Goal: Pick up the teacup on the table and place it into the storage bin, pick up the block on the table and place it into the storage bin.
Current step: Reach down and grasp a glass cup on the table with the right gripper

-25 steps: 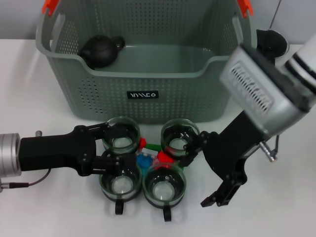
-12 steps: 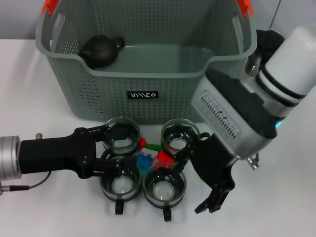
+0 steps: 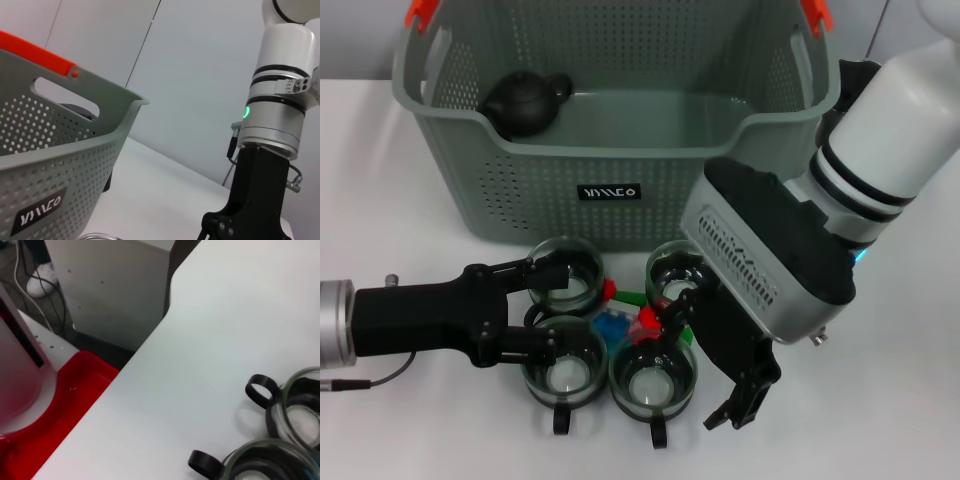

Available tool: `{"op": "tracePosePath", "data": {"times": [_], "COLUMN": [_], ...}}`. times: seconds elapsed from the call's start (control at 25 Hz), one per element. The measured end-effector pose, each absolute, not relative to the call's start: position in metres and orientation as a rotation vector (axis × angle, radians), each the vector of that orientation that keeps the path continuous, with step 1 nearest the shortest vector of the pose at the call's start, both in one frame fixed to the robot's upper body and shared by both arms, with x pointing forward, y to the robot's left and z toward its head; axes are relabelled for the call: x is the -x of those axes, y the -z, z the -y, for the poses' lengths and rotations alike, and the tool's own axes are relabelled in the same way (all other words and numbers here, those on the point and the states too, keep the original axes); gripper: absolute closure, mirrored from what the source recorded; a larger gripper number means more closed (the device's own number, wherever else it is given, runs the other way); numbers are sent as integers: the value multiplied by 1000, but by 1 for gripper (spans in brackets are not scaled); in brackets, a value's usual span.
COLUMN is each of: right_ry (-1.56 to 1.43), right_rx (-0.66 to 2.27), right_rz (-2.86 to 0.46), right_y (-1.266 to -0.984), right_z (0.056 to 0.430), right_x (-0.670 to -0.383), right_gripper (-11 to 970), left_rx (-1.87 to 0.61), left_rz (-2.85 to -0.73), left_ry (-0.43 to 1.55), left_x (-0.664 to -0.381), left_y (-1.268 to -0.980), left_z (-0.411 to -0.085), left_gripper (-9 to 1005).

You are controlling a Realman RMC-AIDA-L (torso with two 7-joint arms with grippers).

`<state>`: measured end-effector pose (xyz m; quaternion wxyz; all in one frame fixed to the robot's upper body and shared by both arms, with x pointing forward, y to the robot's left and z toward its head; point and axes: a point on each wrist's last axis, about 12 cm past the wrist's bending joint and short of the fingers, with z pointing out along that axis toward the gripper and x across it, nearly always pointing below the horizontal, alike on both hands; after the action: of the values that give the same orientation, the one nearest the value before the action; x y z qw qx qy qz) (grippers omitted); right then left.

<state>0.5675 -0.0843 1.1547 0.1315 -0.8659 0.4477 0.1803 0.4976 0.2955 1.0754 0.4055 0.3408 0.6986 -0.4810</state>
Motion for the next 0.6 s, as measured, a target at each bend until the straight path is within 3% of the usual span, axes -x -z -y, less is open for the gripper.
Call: {"op": "tracePosePath", "data": {"times": [0.6], "right_ry": [-392], "right_rx": [2612], "right_rz": [-1213], "right_y": [-1139], "right_z": [68], "right_x": [-559], "right_gripper": [19], "left_rx": [-834], "left_rz": [-1771], "left_ry": [1215], "left_x": [-494], "left_y": [-1072], "left_z": [-296], "left_gripper": [63]}}
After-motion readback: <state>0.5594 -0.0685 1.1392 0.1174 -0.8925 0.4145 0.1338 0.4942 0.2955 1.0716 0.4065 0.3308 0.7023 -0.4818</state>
